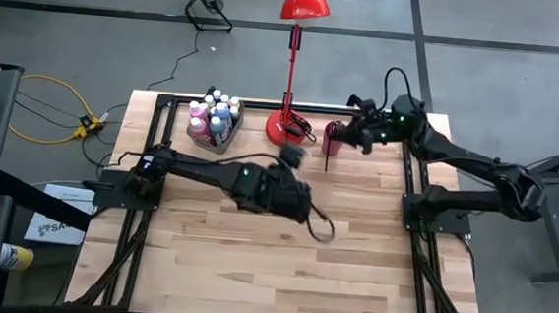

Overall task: Pick & Place Paint Supplies
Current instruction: Put the paint brush into the cup

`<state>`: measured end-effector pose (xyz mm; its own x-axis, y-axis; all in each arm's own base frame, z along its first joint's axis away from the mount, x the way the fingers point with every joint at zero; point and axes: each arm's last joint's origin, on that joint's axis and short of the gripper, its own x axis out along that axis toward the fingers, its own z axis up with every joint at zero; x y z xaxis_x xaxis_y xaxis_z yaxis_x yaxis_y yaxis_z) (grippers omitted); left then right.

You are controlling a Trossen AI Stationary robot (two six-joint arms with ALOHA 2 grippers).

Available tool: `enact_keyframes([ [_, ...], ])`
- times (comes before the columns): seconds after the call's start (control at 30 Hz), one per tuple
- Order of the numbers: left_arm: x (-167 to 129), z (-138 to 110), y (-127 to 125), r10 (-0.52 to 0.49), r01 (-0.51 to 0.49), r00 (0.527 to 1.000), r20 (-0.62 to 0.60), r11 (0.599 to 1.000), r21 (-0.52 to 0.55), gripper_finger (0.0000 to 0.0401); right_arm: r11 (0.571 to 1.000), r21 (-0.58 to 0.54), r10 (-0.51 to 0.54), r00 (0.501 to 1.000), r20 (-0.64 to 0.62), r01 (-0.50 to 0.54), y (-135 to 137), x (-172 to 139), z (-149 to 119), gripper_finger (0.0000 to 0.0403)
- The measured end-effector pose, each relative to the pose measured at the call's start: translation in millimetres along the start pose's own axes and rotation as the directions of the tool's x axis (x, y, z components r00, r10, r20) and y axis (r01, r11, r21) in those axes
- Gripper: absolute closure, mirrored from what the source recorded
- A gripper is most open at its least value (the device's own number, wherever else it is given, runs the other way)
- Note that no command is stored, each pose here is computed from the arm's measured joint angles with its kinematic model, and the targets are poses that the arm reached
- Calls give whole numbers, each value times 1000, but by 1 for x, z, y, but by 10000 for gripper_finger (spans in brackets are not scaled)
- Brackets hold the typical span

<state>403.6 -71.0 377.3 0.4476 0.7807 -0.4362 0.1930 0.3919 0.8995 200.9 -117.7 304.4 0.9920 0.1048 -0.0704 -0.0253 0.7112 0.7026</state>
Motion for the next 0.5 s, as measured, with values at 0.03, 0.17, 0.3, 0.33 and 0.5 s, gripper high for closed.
enact_keyframes([
  [0.03, 2, -7, 0, -30, 28, 999, -27, 997, -71, 232, 998, -24, -60, 998, 31, 60, -5, -4, 2, 397],
  [0.17, 9, -25, -3, -115, 83, 986, -121, 967, -240, 231, 930, -165, -300, 937, 180, 329, -19, -18, 10, 397],
  [0.3, 10, -25, -8, -103, 60, 985, -140, 957, -283, 231, 791, -262, -490, 829, 270, 553, -31, -21, 11, 397],
  [0.33, 11, -24, -9, -101, 56, 985, -140, 954, -295, 231, 770, -274, -512, 814, 275, 577, -33, -21, 11, 397],
  [0.5, 13, -19, -8, -99, 50, 990, -104, 916, -397, 231, 715, -276, -580, 765, 279, 643, -41, -18, 9, 397],
])
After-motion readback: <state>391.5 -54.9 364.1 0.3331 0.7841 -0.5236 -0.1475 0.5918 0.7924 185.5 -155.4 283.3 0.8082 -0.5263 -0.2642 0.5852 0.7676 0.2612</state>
